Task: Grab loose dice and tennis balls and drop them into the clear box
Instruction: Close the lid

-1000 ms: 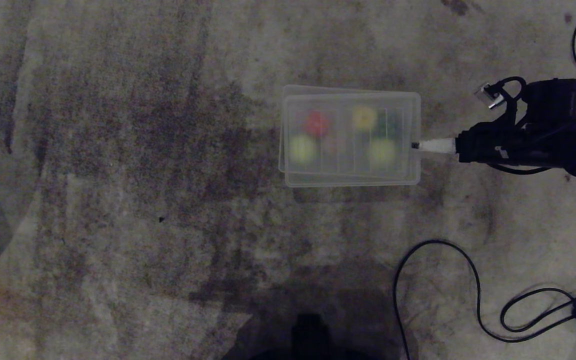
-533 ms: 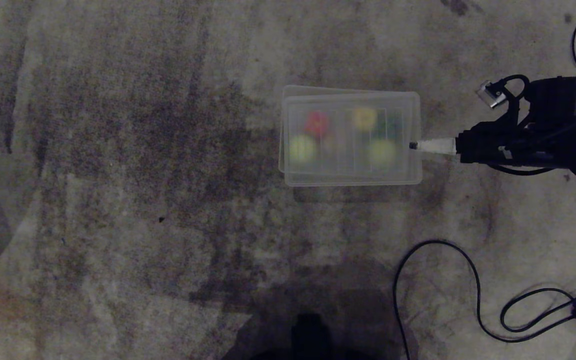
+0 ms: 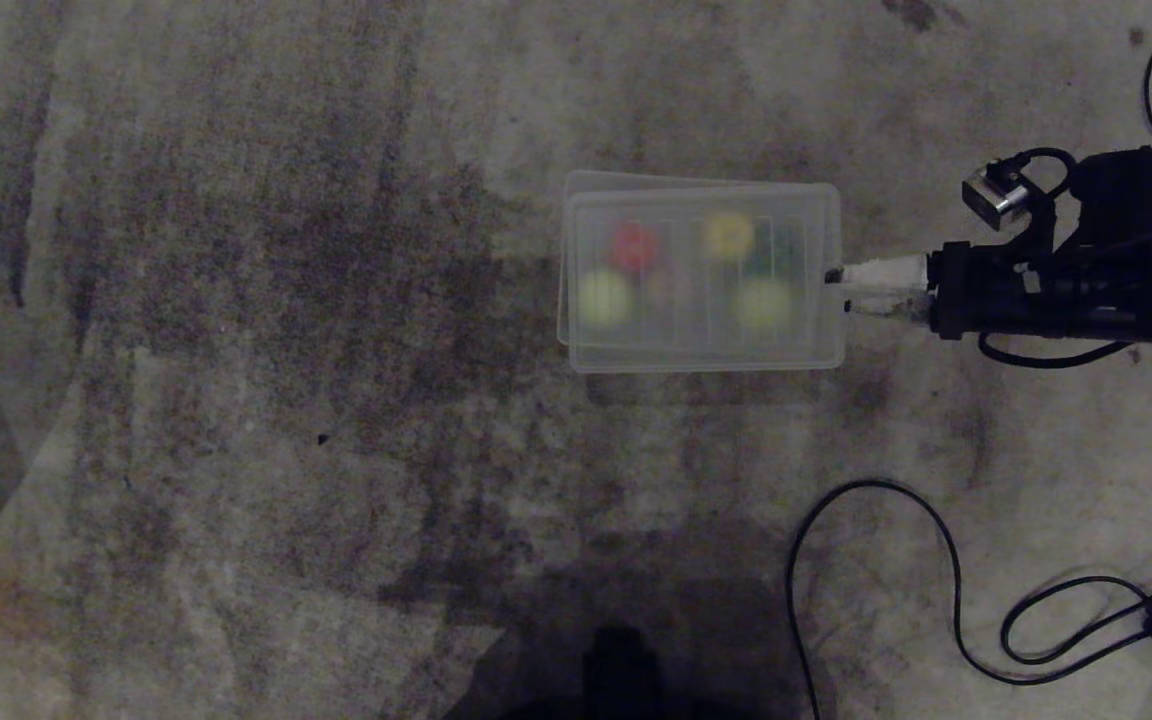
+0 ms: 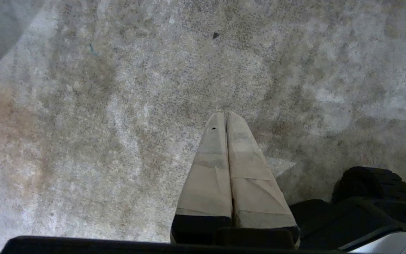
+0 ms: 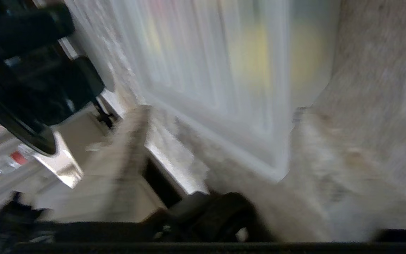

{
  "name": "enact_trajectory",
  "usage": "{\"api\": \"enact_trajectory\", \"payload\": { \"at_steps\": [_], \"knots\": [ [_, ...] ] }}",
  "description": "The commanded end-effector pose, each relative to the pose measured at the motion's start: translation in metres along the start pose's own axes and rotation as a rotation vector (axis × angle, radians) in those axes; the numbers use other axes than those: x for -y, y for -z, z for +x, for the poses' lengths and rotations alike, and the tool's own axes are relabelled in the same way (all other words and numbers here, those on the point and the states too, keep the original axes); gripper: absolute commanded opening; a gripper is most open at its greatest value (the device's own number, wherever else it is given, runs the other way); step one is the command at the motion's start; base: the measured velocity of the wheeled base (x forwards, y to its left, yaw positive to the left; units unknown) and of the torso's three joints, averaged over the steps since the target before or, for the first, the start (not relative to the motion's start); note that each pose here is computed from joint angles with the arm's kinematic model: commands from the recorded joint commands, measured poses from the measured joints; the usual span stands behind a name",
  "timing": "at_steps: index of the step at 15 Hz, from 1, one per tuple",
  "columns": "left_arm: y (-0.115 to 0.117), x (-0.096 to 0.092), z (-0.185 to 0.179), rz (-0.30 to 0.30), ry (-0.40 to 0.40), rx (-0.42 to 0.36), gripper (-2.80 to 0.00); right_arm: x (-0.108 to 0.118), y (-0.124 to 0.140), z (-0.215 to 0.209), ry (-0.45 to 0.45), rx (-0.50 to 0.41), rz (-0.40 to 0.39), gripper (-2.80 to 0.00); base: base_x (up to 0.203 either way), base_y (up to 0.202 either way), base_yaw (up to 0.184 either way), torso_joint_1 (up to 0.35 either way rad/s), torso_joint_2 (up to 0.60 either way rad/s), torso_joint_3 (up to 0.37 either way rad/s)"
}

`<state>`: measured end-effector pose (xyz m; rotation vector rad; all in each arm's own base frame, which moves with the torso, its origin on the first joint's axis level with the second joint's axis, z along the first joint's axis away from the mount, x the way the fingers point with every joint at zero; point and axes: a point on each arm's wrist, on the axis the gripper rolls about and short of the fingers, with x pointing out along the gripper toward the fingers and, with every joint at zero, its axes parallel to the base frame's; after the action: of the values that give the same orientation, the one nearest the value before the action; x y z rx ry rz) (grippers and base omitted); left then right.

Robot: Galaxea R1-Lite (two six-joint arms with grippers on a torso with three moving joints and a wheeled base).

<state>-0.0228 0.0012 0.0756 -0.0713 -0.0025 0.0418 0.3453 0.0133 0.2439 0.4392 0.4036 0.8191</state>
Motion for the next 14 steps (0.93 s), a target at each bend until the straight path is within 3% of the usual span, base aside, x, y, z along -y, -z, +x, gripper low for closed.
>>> {"api": "enact_trajectory", "payload": {
  "at_steps": [1, 5, 8, 14],
  "knots": [
    [0.0, 0.0, 0.0, -0.001, -0.001, -0.003, -2.8, -0.012, 0.001, -0.01, 0.007, 0.01, 0.031, -2.8, 0.0, 0.0, 0.0, 0.0, 0.0, 0.0],
    [0.0, 0.0, 0.0, -0.001, -0.001, -0.003, -2.8, -0.001, 0.012, 0.003, 0.22, 0.002, 0.088, -2.8, 0.0, 0.0, 0.0, 0.0, 0.0, 0.0],
    [0.0, 0.0, 0.0, -0.001, 0.0, -0.003, -2.8, 0.004, 0.018, 0.012, 0.333, 0.001, 0.05, -2.8, 0.0, 0.0, 0.0, 0.0, 0.0, 0.0],
    [0.0, 0.0, 0.0, -0.001, -0.001, -0.002, -2.8, 0.004, 0.019, 0.016, 0.331, -0.004, 0.046, -2.8, 0.0, 0.0, 0.0, 0.0, 0.0, 0.0]
  ]
}}
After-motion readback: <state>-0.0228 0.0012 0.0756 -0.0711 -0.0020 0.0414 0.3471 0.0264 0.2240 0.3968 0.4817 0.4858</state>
